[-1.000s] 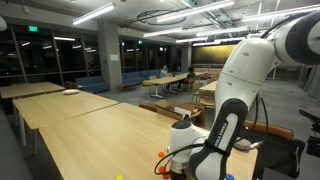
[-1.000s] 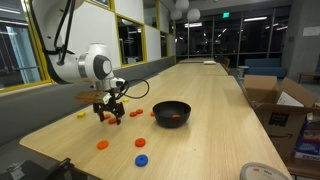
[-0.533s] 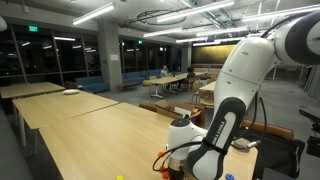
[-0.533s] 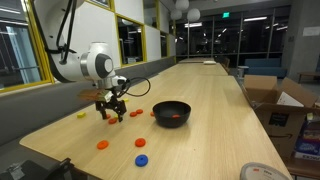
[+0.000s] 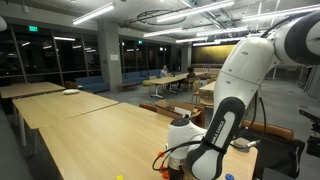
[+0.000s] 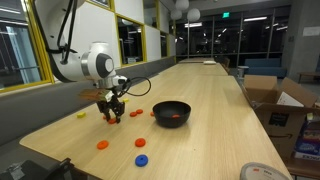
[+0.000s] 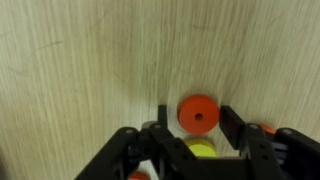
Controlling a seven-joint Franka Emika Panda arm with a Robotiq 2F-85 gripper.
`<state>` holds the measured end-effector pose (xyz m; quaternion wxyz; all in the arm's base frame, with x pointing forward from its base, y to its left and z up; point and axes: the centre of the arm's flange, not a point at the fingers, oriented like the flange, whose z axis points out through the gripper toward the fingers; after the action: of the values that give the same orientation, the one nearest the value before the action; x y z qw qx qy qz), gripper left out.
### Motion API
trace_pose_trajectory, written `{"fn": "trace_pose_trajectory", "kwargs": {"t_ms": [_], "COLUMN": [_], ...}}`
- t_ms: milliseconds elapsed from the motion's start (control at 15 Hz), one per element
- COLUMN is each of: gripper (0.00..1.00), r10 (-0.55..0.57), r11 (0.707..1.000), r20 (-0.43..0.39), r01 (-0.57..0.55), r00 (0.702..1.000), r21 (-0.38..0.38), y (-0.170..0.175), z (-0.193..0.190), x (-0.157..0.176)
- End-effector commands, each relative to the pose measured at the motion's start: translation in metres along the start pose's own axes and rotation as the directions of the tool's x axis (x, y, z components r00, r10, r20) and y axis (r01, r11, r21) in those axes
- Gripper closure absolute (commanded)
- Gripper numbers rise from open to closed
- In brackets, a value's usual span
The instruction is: Put a round yellow block and two round orange blocks in the bowl then put the last round yellow block in the bowl
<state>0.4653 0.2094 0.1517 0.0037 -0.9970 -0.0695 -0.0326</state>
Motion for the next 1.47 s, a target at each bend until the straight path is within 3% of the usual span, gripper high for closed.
{"fn": "trace_pose_trajectory", "kwargs": {"t_ms": [0, 133, 400, 667, 933, 1200, 1400], "gripper": [0.73, 0.83, 0.82, 0.82, 0.82, 0.82, 0.82], "r10": [0.021, 0.03, 0.095, 0.214, 0.33, 0.431, 0.486], "r11": [1.0, 0.999, 0.995, 0.975, 0.939, 0.886, 0.846], "r20": [0.01, 0.015, -0.023, -0.104, -0.192, -0.301, -0.322], "r01": [-0.021, -0.03, -0.095, -0.219, -0.342, -0.462, -0.529], "r00": [1.0, 0.999, 0.995, 0.971, 0.924, 0.851, 0.813], "r21": [-0.013, -0.02, -0.037, -0.044, -0.033, -0.036, -0.06], "y": [0.0, 0.002, 0.025, 0.069, 0.111, 0.152, 0.18], "z": [0.0, -0.002, -0.018, -0.046, -0.078, -0.101, -0.099], "x": [0.006, 0.008, 0.015, 0.029, 0.038, 0.041, 0.041]}}
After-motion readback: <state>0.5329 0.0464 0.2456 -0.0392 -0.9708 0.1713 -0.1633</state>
